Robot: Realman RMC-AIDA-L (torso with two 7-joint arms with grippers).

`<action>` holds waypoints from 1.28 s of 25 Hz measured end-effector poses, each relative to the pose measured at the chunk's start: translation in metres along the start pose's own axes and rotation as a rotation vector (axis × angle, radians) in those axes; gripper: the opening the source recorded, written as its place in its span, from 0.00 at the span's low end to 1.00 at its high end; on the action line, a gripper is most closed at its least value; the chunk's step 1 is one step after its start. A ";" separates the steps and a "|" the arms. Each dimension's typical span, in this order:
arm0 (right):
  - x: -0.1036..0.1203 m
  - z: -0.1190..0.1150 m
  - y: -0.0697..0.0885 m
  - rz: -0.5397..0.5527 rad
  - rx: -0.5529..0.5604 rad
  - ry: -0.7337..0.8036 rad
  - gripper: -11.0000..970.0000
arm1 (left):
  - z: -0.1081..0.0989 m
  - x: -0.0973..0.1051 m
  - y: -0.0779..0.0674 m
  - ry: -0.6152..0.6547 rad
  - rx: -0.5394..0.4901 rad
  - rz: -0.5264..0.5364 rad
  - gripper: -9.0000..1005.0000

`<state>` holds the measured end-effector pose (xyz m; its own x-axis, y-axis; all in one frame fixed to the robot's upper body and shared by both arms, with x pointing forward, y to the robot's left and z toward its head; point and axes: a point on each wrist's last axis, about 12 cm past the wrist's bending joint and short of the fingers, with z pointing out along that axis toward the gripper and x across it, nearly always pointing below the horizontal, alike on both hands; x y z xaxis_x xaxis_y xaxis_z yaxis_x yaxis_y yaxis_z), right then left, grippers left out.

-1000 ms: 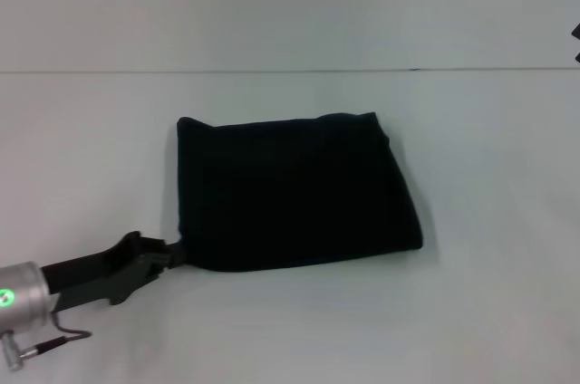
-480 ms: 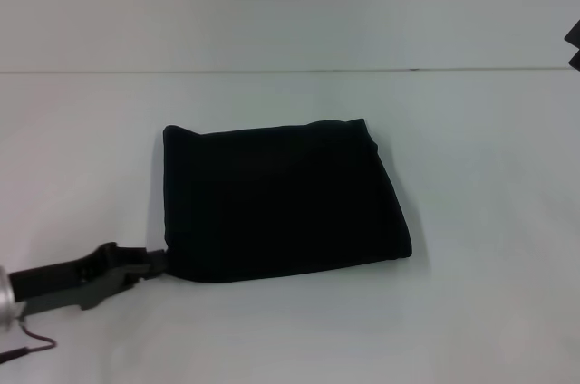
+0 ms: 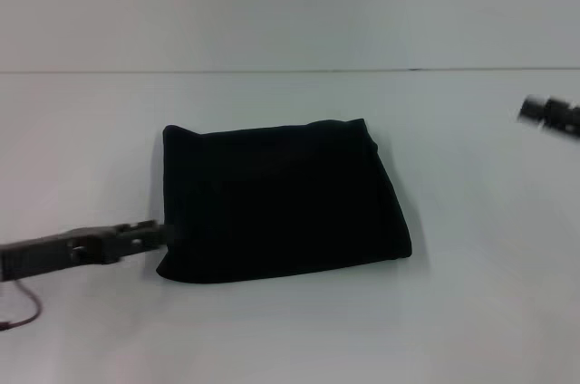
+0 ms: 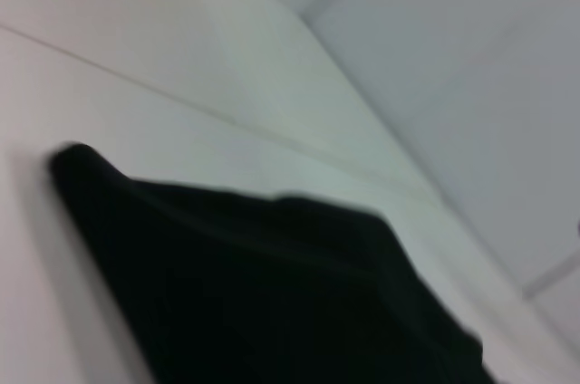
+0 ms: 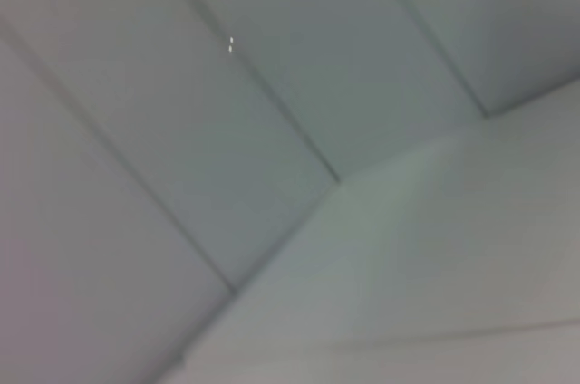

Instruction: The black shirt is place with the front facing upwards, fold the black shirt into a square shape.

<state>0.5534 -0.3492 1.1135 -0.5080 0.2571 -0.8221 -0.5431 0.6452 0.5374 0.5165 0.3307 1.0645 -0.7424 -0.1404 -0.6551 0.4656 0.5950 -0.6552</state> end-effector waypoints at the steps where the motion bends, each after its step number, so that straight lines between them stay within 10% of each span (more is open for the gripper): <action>1: 0.000 0.003 0.001 -0.081 -0.001 0.048 0.96 | 0.007 -0.004 -0.001 0.018 0.001 0.034 0.57; 13: 0.007 0.075 0.048 -0.567 -0.252 0.282 0.96 | 0.064 -0.057 -0.033 0.057 0.057 0.494 0.87; 32: 0.009 0.124 0.065 -0.671 -0.241 0.423 0.96 | 0.071 -0.073 -0.044 0.112 0.089 0.514 0.92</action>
<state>0.5967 -0.2156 1.1172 -0.2077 -0.4508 -0.8681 -0.9244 0.3808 0.0235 0.5840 0.2587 1.1148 -0.4525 0.2397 -0.8590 0.8182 0.4946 -0.2930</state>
